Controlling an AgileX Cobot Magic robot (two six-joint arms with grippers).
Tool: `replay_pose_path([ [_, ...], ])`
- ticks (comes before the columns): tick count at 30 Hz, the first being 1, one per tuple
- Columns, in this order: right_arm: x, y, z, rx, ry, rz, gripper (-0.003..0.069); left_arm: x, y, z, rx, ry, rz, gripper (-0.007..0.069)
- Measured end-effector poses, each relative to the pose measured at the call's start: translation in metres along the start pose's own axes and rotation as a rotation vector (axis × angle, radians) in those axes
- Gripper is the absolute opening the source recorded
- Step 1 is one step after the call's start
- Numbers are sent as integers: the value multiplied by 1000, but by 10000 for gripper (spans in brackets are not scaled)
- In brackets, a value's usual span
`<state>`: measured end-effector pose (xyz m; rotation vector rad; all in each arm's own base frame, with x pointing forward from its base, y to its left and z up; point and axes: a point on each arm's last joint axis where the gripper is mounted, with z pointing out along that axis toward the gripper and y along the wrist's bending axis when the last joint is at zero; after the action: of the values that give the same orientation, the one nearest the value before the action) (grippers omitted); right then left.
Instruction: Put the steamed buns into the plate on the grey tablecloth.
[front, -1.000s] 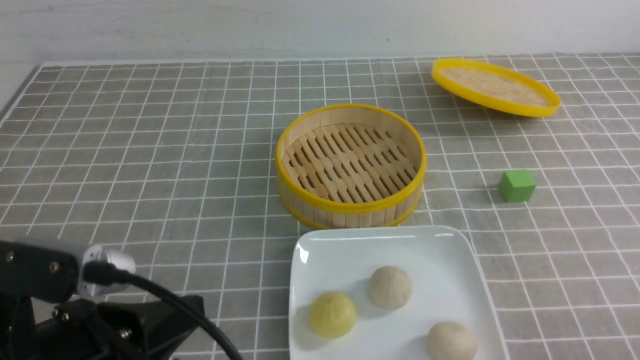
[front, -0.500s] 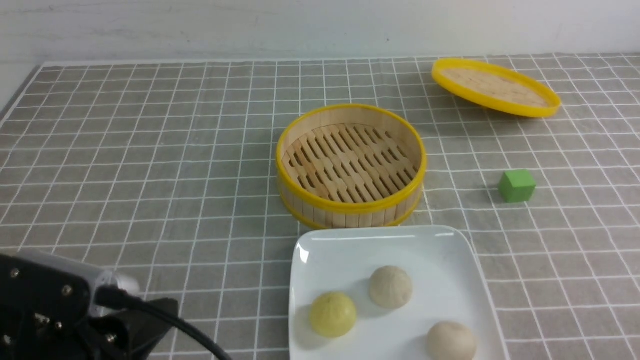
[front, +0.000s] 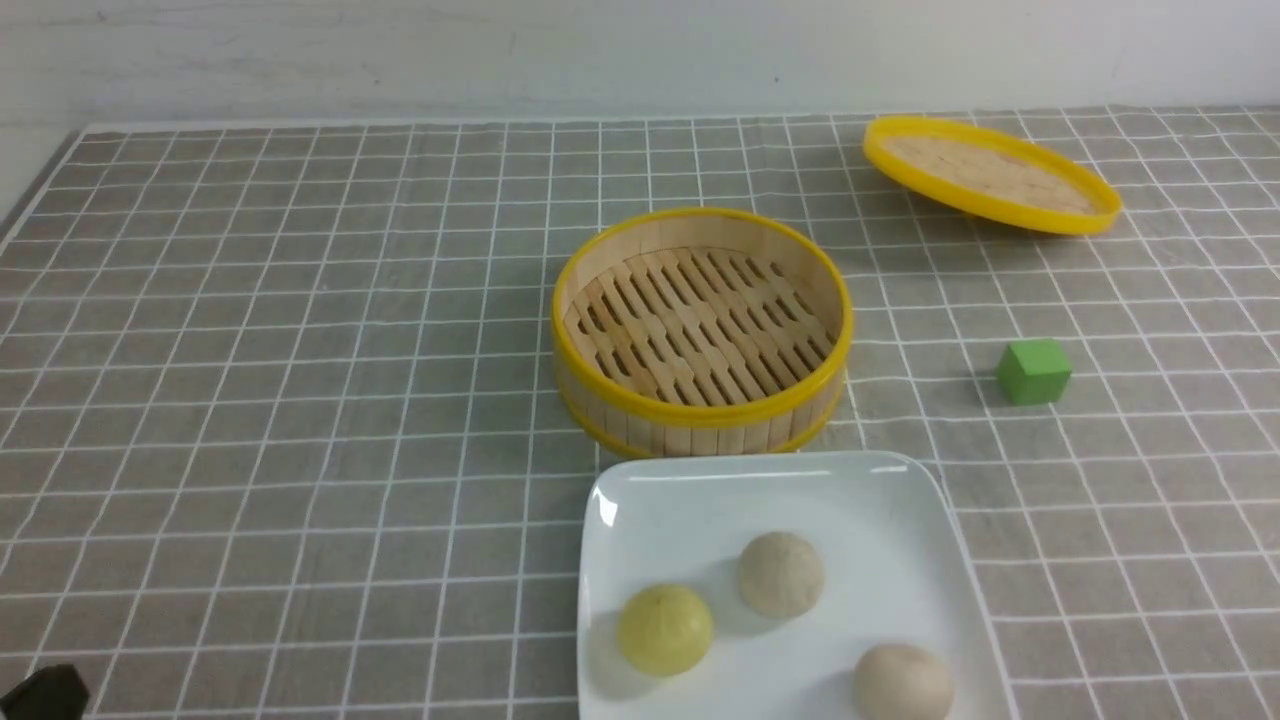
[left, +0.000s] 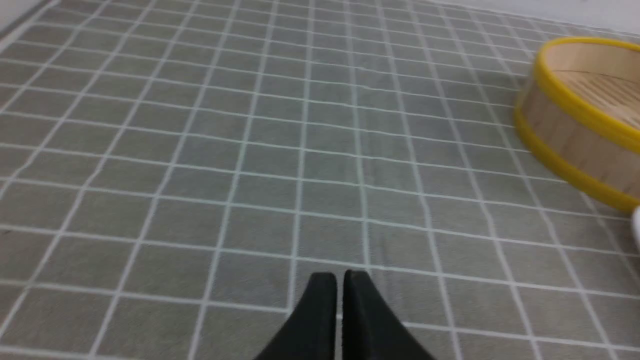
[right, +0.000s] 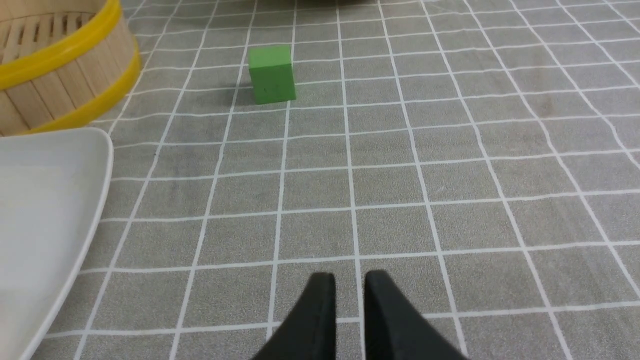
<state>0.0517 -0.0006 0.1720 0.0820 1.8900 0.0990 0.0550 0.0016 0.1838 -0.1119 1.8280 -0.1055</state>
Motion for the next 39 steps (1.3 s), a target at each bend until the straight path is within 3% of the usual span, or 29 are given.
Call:
replay_pose_path([
  [5,0,0,0,0,0,0,114,11,5,0,-70,45,35,52],
  [39,0,0,0,0,0,0,149,11,8,0,-117,39,31,72],
])
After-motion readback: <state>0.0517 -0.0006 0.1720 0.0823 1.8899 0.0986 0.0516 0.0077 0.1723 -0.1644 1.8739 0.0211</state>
